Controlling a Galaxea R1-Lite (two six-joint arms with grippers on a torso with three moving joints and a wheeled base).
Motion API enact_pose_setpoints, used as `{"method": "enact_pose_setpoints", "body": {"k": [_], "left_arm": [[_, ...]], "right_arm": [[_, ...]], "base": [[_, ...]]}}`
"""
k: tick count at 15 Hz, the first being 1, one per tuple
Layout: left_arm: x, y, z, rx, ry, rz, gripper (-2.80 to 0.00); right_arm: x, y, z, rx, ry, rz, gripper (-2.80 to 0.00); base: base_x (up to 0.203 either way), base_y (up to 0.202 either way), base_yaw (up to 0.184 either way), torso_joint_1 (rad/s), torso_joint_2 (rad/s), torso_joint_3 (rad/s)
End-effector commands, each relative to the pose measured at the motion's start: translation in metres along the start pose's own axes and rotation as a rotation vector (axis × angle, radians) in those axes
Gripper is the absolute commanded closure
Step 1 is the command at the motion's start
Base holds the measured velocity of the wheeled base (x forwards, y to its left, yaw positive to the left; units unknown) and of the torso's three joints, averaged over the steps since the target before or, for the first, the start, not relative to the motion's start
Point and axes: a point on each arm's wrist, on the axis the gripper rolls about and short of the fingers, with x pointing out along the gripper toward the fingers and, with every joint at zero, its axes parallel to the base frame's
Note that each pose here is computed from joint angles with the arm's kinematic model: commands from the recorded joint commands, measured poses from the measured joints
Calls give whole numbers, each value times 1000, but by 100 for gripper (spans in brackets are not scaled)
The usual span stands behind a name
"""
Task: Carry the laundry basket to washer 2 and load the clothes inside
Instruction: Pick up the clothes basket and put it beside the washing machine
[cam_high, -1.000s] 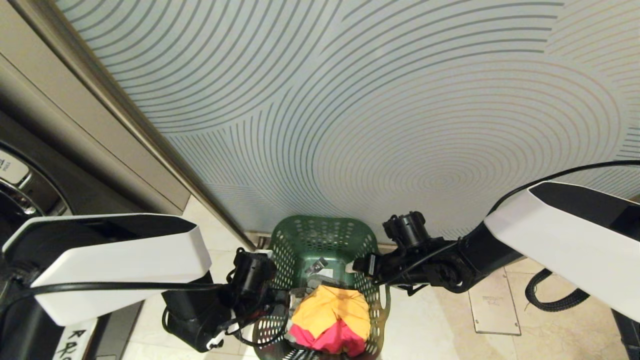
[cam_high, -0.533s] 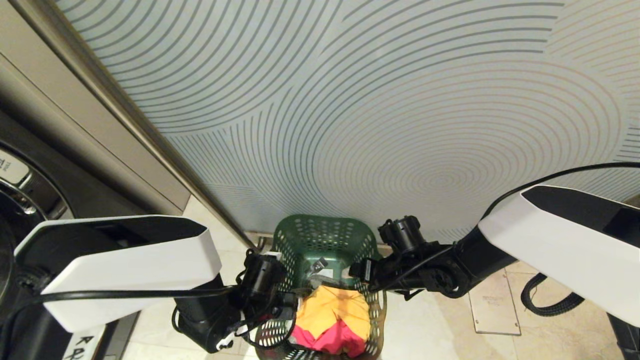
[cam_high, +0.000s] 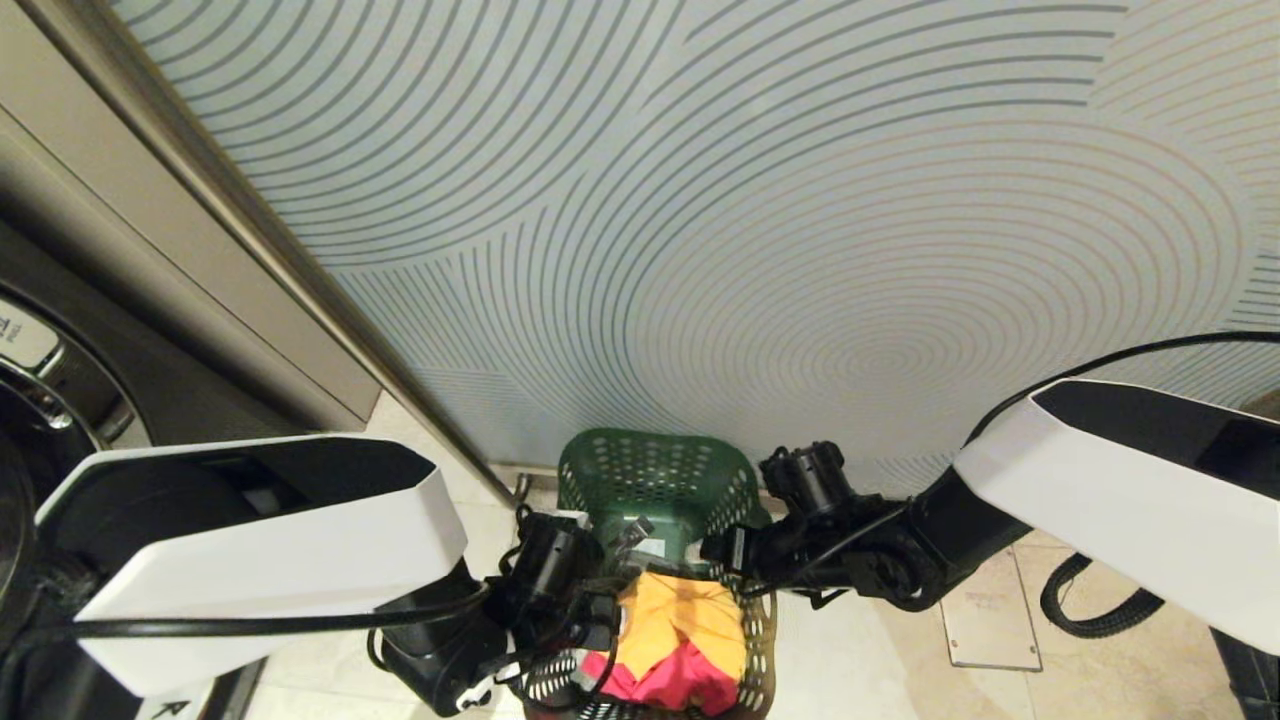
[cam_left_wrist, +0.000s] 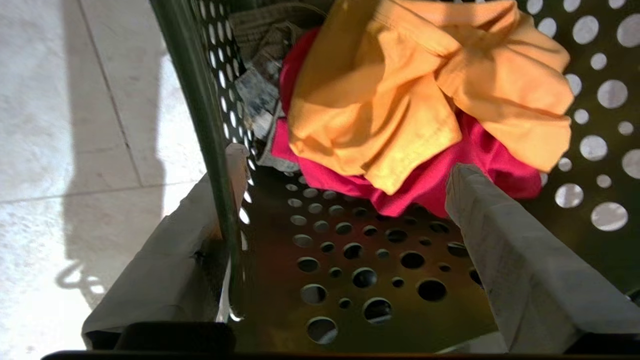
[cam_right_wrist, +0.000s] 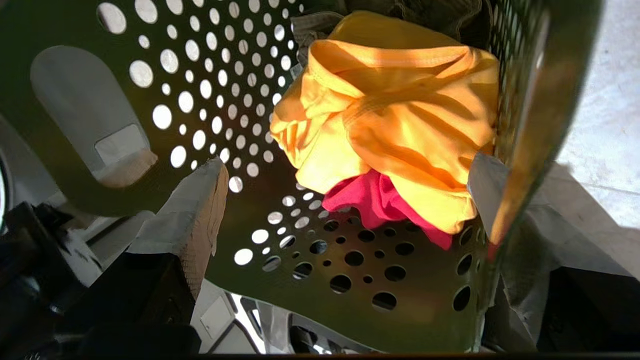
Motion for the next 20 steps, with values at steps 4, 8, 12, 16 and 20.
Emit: {"method": "enact_pose_setpoints", "body": {"k": [4,8,12,16,20], "left_arm": [[0,-16,1,-4,-6,-30,-280],[5,-19,5,-4,-15,-22,-280],[5,-21,7,-1,-15,-22,0],[4,-23,6,2,-12,-27,0],[4,-24,6,2,-12,-29,0]], "right_arm": [[4,-5,-6,1,-15,12,-280],[4,-5,-6,-1,-15,13,-280],[4,-5,-6,0,-15,12,0],[3,-5,-6,2,-15,10,0],[3,-5,-6,2,-18,10,0]], "base": [[0,0,0,0,0,0],[0,0,0,0,0,0],[0,0,0,0,0,0],[0,0,0,0,0,0],[0,0,0,0,0,0]]}}
